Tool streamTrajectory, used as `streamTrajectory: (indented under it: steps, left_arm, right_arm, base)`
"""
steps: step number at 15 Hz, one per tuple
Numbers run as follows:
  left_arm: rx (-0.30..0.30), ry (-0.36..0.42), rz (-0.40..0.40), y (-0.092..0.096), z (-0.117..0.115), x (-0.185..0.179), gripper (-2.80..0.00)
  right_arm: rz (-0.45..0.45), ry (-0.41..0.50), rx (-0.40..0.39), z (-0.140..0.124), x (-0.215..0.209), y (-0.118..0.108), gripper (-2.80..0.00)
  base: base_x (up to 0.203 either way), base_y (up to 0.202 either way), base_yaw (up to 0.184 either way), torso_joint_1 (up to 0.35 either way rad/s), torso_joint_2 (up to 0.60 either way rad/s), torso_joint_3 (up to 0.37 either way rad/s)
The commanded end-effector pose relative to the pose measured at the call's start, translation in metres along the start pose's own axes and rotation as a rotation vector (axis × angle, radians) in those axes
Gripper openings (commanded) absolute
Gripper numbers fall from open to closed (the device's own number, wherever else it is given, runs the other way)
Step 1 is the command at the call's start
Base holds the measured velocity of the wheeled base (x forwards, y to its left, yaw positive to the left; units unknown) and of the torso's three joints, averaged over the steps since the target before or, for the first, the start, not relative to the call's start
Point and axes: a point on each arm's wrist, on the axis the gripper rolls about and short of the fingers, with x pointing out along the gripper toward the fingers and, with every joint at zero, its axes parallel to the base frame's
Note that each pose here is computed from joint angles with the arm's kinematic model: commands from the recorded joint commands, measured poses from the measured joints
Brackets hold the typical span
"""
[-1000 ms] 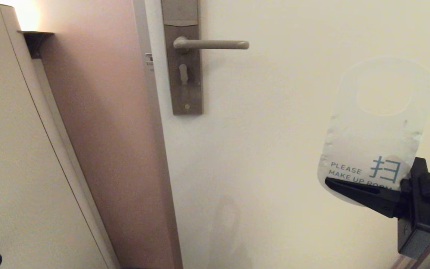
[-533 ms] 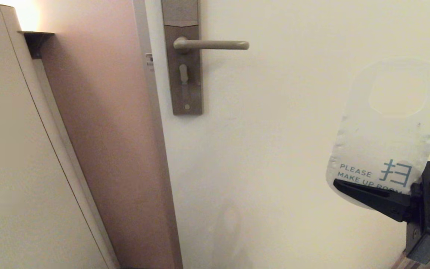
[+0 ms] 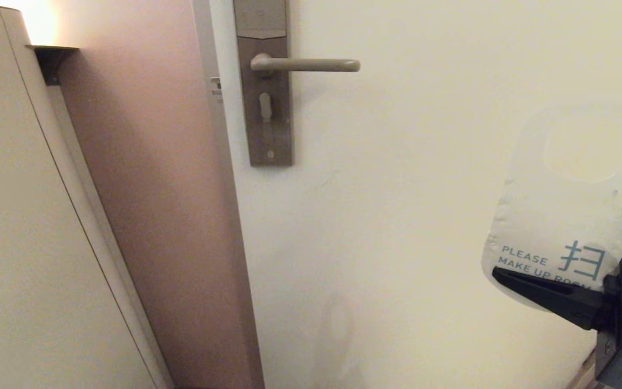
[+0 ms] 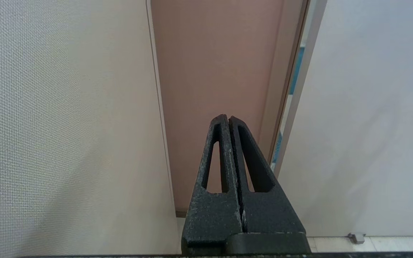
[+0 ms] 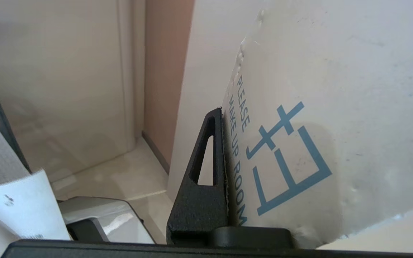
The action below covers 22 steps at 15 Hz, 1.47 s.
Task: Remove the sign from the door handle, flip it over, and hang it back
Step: Hang the sign back with the other side facing out
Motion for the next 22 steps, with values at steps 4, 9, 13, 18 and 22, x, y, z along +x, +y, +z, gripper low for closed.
streamTrajectory:
  steps: [4,9,13,18,22]
  left_arm:
    - [-0.001,0.001,0.001,0.0,0.0,0.0,-2.8]
    - [-0.001,0.002,0.001,0.0,0.0,0.0,-2.8]
    - [-0.001,0.002,0.001,0.0,0.0,0.0,-2.8]
    - [-0.001,0.002,0.001,0.0,0.0,0.0,-2.8]
    - [-0.001,0.001,0.001,0.0,0.0,0.0,-2.8]
  right_arm:
    - [-0.073,-0.004,0.008,-0.005,-0.012,-0.006,-2.8]
    - [-0.16,0.019,0.028,-0.013,-0.018,-0.016,-2.8]
    - [-0.208,0.041,0.035,-0.017,-0.018,-0.016,-2.8]
    - [-0.252,0.071,0.043,-0.021,-0.014,-0.019,-2.8]
    - [-0.341,0.109,0.054,-0.024,-0.009,-0.023,-2.8]
  base:
    - [0.0,0.0,0.0,0.0,0.0,0.0]
    - [0.0,0.0,0.0,0.0,0.0,0.0]
    - [0.0,0.0,0.0,0.0,0.0,0.0]
    - [0.0,0.0,0.0,0.0,0.0,0.0]
    - [0.0,0.0,0.0,0.0,0.0,0.0]
